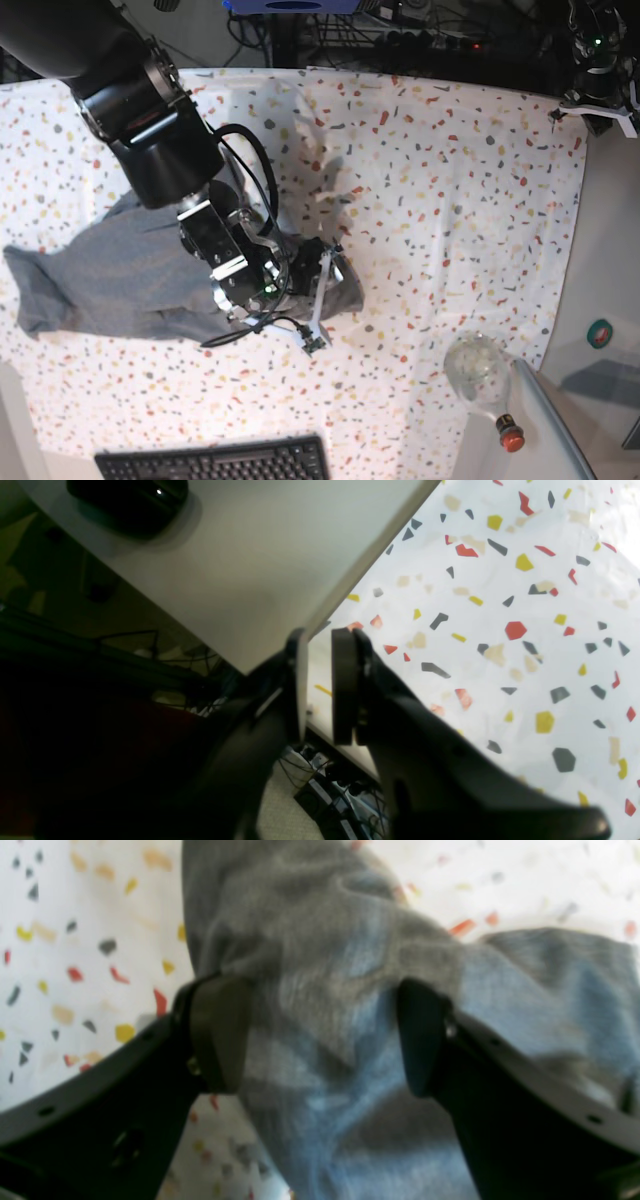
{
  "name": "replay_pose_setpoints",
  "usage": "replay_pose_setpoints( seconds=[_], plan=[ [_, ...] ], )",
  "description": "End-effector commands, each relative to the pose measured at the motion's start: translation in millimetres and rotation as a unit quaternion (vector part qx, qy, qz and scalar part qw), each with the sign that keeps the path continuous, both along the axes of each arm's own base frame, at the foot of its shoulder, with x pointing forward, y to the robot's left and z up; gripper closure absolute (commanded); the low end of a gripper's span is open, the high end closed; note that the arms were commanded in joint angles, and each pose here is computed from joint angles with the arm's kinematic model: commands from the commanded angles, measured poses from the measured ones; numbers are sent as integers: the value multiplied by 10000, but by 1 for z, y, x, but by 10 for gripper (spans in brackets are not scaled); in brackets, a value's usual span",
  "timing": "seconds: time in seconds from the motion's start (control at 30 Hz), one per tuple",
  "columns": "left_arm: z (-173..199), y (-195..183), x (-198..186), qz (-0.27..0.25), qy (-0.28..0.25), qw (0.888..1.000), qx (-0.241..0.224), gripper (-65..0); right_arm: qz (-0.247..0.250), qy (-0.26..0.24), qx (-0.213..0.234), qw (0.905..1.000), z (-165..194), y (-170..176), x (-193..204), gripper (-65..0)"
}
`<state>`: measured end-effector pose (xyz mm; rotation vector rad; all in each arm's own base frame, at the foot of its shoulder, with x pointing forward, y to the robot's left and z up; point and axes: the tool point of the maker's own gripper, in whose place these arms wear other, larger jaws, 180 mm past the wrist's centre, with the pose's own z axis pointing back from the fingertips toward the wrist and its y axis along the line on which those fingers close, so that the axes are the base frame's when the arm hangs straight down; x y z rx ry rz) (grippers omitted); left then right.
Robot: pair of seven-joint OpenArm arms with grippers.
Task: Layout the t-shirt on the table in an organized manner, then fold the t-shirt properly
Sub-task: 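Grasp the bunched fabric with the right gripper and pull it outward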
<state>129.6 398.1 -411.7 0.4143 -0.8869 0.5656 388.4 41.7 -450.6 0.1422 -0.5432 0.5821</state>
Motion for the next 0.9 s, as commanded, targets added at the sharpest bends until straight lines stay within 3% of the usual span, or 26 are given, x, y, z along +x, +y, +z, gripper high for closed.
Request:
replay_pose_setpoints(
  seconds=[0.0,0.07,0.13,0.23,0.37,0.63,0.77,0.87],
  plan=[
    [10,7,1,-18,-90,9998,169,-91,-53,-345,57,9994,20,0,26,-416],
    [7,4,-3,-33,-39,9999,131,-91,-78,-288,48,9995,12,-1,29,-407],
    [7,5,-3,-40,-26,9999,142,-91,-85,-221,12,9997,6,-2,27,-320],
    [7,5,-4,-36,-12,9999,153,-91,-31,-183,121,9998,0,3,11,0],
    [6,4,-1,-42,-36,9999,138,-91,2,-510,426,9978,10,4,-12,0],
    [-11,8,-5,103,88,9999,-12,-91,176,-1506,759,9855,98,-22,-68,0],
    [-9,7,5,103,-29,9999,-24,-91,-551,-1999,841,9746,135,-77,-74,0],
    [-8,7,10,111,-80,9999,-37,-91,-1418,-2023,596,9672,134,-141,-89,0]
  ],
)
